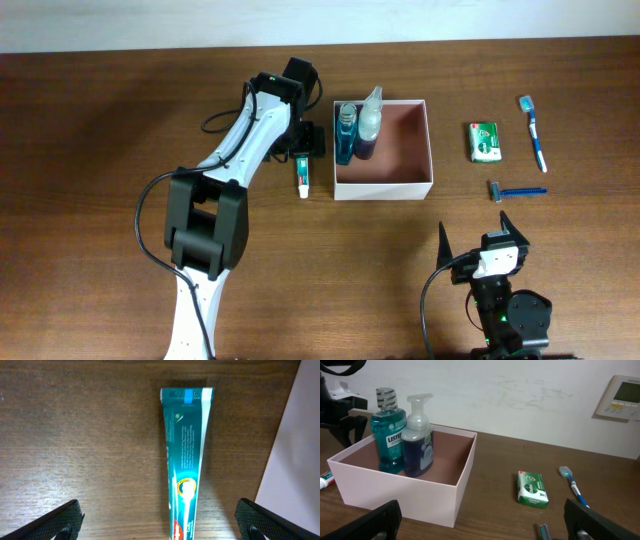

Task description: Pack container

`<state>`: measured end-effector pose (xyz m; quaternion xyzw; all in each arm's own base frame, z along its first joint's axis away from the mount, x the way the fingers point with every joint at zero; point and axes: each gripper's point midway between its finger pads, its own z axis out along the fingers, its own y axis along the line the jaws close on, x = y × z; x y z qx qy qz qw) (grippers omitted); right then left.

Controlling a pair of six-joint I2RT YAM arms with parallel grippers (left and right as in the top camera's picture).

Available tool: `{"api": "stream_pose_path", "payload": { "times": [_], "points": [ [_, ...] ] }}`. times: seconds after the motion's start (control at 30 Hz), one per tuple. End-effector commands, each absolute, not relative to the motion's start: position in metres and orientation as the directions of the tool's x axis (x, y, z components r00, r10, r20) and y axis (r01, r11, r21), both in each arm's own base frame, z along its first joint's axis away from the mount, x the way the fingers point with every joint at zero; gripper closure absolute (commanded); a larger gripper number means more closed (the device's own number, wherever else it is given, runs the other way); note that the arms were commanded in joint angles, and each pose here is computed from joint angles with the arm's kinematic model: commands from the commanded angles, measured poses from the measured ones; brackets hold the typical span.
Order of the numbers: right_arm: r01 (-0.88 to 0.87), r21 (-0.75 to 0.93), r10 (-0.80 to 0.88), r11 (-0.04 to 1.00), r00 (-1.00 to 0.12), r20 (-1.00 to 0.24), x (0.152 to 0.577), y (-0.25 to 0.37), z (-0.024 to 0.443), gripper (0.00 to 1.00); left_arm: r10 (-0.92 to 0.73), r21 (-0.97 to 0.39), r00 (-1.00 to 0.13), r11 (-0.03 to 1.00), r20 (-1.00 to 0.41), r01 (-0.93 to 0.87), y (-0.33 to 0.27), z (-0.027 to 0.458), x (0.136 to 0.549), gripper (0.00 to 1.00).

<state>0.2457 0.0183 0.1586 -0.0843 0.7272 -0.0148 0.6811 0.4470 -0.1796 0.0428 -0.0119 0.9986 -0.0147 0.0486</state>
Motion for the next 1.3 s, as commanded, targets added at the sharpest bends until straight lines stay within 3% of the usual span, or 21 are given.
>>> {"api": "stream_pose_path", "payload": {
  "times": [0.0,0.13,0.33,0.53,0.87,1.27],
  "points": [
    [-0.099,-0.137,-0.143,0.986,-0.059,-0.988,0.245,0.018,0.157,0.01,-0.018,-0.035,-0.995,0.999,-0.099,-0.014,-0.180,0.037,0.450,0.01],
    [-0.099,-0.137,-0.143,0.986,-0.059,-0.988,0.245,0.018,0.157,0.01,0.022,-0.047,-0.990,0.998,-0.141,0.029,-0.178,0.047,0.463,0.01],
    [-0.099,-0.137,-0.143,0.986,-0.059,-0.988,0.245,0.018,0.157,0.01,-0.046,-0.074,-0.972,0.997,-0.229,-0.029,-0.154,0.090,0.493,0.00],
    [-0.099,-0.137,-0.143,0.986,-0.059,-0.988,0.245,0.018,0.157,0.01,-0.159,-0.053,-0.938,0.987,-0.307,-0.150,-0.091,0.129,0.518,0.00],
    [-0.099,-0.137,-0.143,0.986,-0.059,-0.988,0.245,0.018,0.157,0.01,-0.287,-0.032,-0.924,0.957,-0.251,-0.288,-0.018,0.127,0.511,0.01],
    [-0.104,-0.136,-0.143,0.985,-0.055,-0.988,0.245,0.019,0.158,0.01,-0.304,-0.030,-0.920,0.951,-0.247,-0.307,-0.008,0.127,0.510,0.00]
  ]
}}
